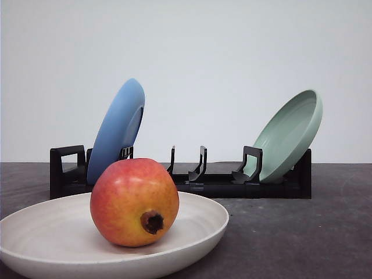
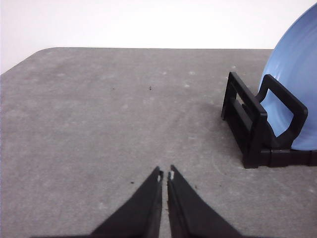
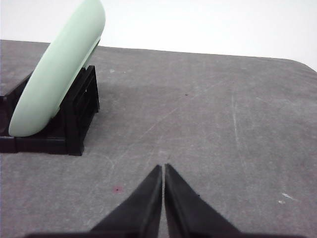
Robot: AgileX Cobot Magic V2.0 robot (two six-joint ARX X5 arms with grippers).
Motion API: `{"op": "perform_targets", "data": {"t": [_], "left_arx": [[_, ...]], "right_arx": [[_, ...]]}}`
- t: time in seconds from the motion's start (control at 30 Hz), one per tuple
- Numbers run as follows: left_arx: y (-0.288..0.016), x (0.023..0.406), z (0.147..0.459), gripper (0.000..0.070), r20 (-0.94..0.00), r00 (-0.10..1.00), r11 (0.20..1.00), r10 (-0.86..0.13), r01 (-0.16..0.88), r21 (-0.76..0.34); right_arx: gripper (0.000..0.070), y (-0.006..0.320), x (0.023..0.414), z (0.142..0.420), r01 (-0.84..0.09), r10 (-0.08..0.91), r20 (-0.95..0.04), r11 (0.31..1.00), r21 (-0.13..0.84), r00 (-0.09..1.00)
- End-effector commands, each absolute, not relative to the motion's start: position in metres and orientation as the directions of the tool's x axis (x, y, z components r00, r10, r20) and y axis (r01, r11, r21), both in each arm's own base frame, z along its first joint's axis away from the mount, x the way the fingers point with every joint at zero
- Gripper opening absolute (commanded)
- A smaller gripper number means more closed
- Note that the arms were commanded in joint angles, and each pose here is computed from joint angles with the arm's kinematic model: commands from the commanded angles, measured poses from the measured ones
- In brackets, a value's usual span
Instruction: Place pomegranate in white plate
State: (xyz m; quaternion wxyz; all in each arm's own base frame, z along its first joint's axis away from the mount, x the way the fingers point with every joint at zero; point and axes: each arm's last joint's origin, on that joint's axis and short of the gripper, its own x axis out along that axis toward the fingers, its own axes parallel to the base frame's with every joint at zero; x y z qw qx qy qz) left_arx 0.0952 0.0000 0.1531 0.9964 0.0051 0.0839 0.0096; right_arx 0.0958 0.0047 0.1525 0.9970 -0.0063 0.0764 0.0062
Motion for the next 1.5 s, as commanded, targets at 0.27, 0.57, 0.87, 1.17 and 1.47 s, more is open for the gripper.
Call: {"op": "perform_targets", "data": {"t": [0.27, 0.57, 0.87, 1.17, 1.47], "left_arx": [[0.0001, 0.0956, 0.1492, 0.0, -0.178, 0.984, 1.0, 0.02, -0.017, 0.016], [0.0001, 0.0956, 0.1492, 0.0, -0.178, 0.984, 1.0, 0.02, -0.017, 0.016], [0.0001, 0.0956, 0.1492, 0.0, -0.178, 0.984, 1.0, 0.02, -0.017, 0.016], [0.0001, 0.0956, 0.1492, 0.0, -0.178, 0.984, 1.0, 0.02, -0.017, 0.016], [0.0001, 0.0956, 0.1493, 0.0, -0.177, 0.984, 1.0, 0.02, -0.017, 0.016]], "right_arx": [[0.0001, 0.0045, 0.096, 0.1521, -0.012, 0.01, -0.149, 1.0, -0.016, 0.989], [0.0, 0.0045, 0.096, 0.1521, -0.012, 0.01, -0.149, 1.0, -0.016, 0.989], [0.0001, 0.0045, 0.096, 0.1521, -0.012, 0.01, -0.149, 1.0, -0.016, 0.989], [0.0, 0.0045, 0.096, 0.1521, -0.012, 0.01, -0.149, 1.0, -0.016, 0.989], [0.0, 0.0045, 0.096, 0.1521, -0.012, 0.01, -0.149, 1.0, -0.016, 0.989]]}}
